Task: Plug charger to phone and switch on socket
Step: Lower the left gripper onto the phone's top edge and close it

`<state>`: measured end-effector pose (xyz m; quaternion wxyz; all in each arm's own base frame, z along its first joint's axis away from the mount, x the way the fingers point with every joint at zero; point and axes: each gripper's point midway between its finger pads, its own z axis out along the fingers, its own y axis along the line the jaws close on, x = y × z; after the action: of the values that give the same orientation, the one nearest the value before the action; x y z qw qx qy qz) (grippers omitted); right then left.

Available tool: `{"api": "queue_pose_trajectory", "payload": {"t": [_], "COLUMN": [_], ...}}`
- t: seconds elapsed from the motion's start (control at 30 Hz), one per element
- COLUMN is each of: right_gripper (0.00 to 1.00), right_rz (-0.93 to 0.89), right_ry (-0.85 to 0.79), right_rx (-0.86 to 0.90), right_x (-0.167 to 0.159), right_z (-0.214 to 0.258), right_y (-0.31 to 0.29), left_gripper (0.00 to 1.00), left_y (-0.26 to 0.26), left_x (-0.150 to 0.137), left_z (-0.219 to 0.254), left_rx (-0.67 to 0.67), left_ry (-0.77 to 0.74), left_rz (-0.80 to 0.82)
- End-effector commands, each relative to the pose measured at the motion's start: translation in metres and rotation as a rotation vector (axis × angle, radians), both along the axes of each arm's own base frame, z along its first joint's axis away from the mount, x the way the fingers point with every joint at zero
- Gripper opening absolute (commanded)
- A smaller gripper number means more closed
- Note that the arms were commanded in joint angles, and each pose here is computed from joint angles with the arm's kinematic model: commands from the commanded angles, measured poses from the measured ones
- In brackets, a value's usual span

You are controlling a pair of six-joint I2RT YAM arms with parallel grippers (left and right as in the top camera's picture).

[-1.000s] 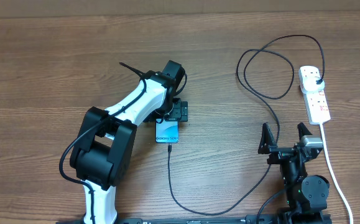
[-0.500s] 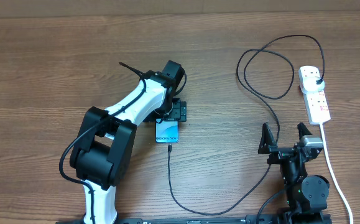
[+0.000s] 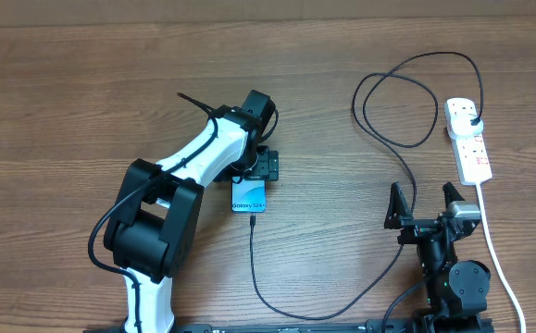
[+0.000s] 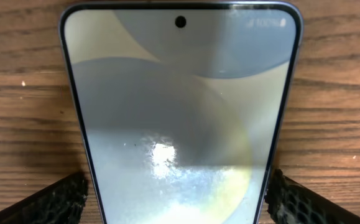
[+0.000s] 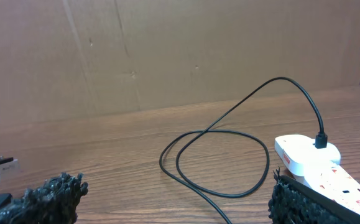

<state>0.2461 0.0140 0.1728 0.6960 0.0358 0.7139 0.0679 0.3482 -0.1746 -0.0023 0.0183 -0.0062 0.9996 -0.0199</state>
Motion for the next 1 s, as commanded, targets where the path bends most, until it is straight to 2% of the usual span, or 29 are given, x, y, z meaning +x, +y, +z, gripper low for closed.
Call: {"api": "queue_pose_trajectory", "payload": {"t": [0.0, 0.5, 0.67, 0.83, 0.97], "right_gripper": [1.00, 1.00, 1.00, 1.00, 1.00], "right_rz": [-0.006, -0.006, -0.006, -0.006, -0.006], "right_ry": [-0.003, -0.003, -0.003, -0.003, -0.003], "right_rx": [-0.001, -0.001, -0.001, -0.001, -0.001], "right_x": [0.0000, 0.0000, 0.0000, 0.0000, 0.0000], "right_z": [-0.0018, -0.0020, -0.0020, -0.0020, -0.0020], "right_y": [-0.0008, -0.0008, -0.0008, -0.0008, -0.0008], "left_gripper": [0.94, 0.85, 0.78, 0.77, 0.63], "left_y": [-0.0015, -0.0015, -0.0016, -0.0016, -0.0026], "left_x": [-0.0166, -0.0161, -0.0161, -0.0161, -0.0140], "left_z": [-0.0386, -0.0382, -0.0381, -0.0351, -0.0287], "left_rx": [-0.022, -0.023, -0.023, -0.021, -0.019], "left_ry": [0.090, 0.088, 0.088, 0.092, 0.095], "left_rz": [0.001, -0.025, -0.025, -0.061, -0.101]}}
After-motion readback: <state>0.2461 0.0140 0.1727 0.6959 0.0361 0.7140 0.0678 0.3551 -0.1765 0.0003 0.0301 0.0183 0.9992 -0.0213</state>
